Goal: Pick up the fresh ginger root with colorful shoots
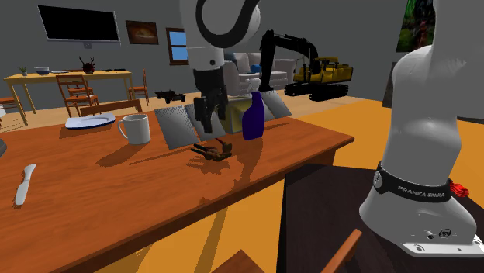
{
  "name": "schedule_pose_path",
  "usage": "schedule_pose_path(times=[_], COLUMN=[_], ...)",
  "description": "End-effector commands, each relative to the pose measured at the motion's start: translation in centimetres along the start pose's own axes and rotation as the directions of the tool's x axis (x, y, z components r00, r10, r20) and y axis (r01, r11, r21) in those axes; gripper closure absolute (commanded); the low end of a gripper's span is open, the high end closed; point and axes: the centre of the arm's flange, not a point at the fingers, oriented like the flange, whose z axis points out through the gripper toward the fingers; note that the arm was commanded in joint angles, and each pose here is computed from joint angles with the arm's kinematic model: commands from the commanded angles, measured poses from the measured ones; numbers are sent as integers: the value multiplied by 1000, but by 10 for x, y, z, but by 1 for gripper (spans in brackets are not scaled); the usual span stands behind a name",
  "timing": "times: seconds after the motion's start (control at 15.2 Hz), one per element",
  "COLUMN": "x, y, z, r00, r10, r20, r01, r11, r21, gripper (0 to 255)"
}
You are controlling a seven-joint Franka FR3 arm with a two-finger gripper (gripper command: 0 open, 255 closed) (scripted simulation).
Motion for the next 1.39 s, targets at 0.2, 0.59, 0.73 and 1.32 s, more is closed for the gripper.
schedule_pose_path(times=[0.2, 0.59, 0.73, 1.32], x=[48, 92, 93, 93], y=[15, 29, 28, 27], z=[38, 75, 86, 109], r00=[999, 996, 996, 996], r10=[27, 51, 51, 51], r20=[-40, -75, -75, -75], r01=[-27, -53, -53, -53], r11=[1000, 998, 998, 998], r21=[-12, -23, -23, -23], gripper=[0, 0, 0, 255])
